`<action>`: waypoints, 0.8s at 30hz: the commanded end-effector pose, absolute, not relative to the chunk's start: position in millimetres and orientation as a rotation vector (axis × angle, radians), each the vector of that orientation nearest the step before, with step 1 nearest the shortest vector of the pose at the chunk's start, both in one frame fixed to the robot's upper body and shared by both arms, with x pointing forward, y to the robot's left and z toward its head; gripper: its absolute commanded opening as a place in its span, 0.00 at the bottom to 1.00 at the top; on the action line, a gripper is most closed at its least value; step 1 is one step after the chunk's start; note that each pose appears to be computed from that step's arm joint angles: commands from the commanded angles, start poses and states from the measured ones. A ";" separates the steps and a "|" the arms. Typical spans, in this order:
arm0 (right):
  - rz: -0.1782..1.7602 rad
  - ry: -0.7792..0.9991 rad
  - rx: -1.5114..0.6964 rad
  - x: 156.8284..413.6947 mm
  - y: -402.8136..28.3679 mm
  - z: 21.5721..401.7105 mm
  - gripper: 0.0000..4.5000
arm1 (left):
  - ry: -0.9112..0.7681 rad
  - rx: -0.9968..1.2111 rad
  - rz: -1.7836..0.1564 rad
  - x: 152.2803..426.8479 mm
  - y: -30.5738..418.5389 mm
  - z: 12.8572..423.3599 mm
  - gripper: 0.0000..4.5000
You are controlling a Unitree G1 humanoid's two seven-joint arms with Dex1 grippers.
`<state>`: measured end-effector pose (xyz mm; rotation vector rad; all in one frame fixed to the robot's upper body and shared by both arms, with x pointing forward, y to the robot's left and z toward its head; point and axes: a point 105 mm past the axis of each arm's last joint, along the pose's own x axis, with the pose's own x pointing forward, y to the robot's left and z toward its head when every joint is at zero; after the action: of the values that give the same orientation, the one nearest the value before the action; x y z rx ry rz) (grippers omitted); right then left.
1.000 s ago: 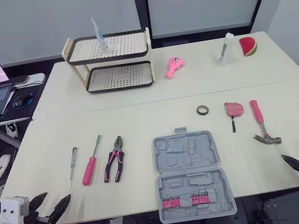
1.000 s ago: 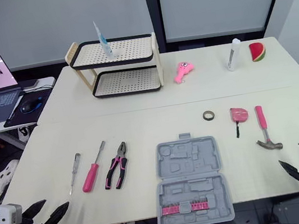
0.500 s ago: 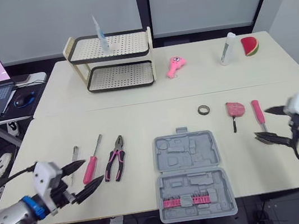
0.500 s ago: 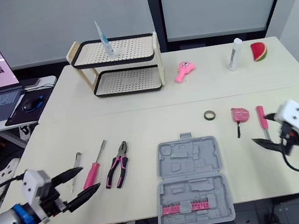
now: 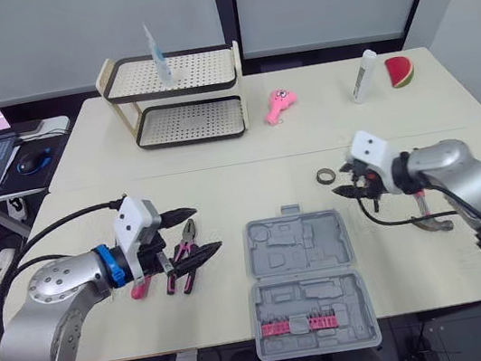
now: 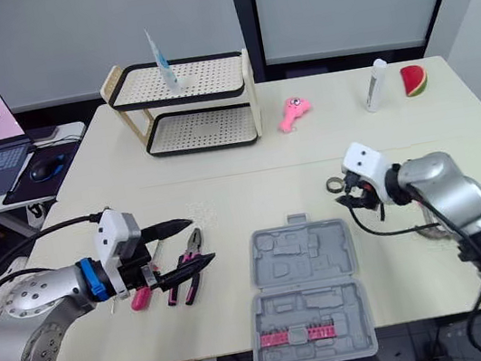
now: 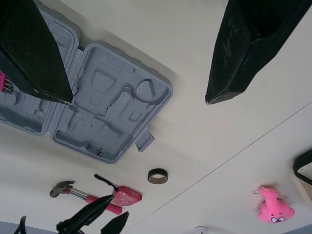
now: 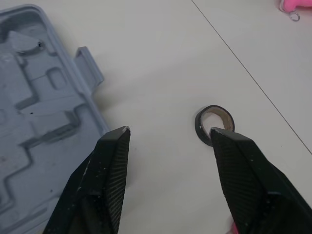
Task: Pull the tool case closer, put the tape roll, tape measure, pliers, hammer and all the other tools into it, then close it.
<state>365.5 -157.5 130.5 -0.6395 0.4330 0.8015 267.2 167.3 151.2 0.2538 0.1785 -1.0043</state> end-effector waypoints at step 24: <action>0.680 0.548 -0.649 434.5 -144.7 84.5 0.35 | 0.130 0.317 -1.094 267.2 133.2 162.9 1.00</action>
<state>427.5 -148.8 70.5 -0.6410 0.6008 0.6864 269.9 140.7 156.8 0.2973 0.1617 -1.0685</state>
